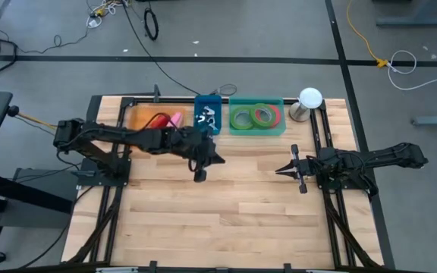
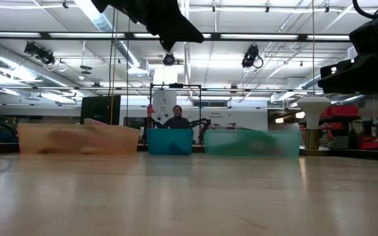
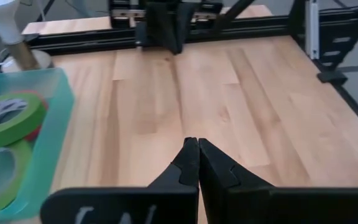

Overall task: Pick and place Stapler, Stapler remover, tape
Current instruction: Return to Home Position

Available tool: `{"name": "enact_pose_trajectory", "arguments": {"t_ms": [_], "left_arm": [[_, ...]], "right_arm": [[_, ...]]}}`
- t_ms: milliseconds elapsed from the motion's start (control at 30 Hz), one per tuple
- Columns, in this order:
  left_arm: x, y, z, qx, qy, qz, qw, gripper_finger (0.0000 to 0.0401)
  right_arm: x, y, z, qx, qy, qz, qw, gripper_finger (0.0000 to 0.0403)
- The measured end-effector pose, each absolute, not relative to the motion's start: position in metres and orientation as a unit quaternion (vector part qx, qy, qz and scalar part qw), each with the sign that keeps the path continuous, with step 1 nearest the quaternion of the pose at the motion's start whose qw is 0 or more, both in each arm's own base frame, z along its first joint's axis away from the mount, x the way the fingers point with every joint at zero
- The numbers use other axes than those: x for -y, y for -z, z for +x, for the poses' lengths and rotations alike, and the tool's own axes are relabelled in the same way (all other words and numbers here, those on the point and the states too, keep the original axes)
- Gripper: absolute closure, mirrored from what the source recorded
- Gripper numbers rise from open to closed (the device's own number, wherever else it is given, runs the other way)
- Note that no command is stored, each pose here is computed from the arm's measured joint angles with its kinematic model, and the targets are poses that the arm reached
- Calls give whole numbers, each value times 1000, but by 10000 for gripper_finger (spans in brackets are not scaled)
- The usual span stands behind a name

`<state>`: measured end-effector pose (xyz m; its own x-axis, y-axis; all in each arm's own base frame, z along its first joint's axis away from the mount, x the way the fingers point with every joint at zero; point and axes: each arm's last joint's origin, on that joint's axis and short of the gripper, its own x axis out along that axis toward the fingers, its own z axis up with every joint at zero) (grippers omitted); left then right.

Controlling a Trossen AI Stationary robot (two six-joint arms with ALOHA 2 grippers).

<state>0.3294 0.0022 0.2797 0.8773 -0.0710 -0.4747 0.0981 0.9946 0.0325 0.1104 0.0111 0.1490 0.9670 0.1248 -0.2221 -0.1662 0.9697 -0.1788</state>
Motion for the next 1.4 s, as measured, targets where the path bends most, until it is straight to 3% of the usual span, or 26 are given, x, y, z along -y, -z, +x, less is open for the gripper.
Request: {"name": "enact_pose_trajectory", "arguments": {"t_ms": [200,500,967,1400], "left_arm": [[12,-276,329,-232,64,34,970,401],[26,-238,305,-260,86,26,962,401],[24,-218,247,-163,81,35,983,401],[15,-195,193,-58,106,-24,992,401]], "right_arm": [[-11,-149,110,-105,-74,-98,987,378],[-11,-149,110,-105,-74,-98,987,378],[-11,-151,111,-97,-72,-98,988,378],[-11,-151,111,-95,-72,-98,988,378]]}}
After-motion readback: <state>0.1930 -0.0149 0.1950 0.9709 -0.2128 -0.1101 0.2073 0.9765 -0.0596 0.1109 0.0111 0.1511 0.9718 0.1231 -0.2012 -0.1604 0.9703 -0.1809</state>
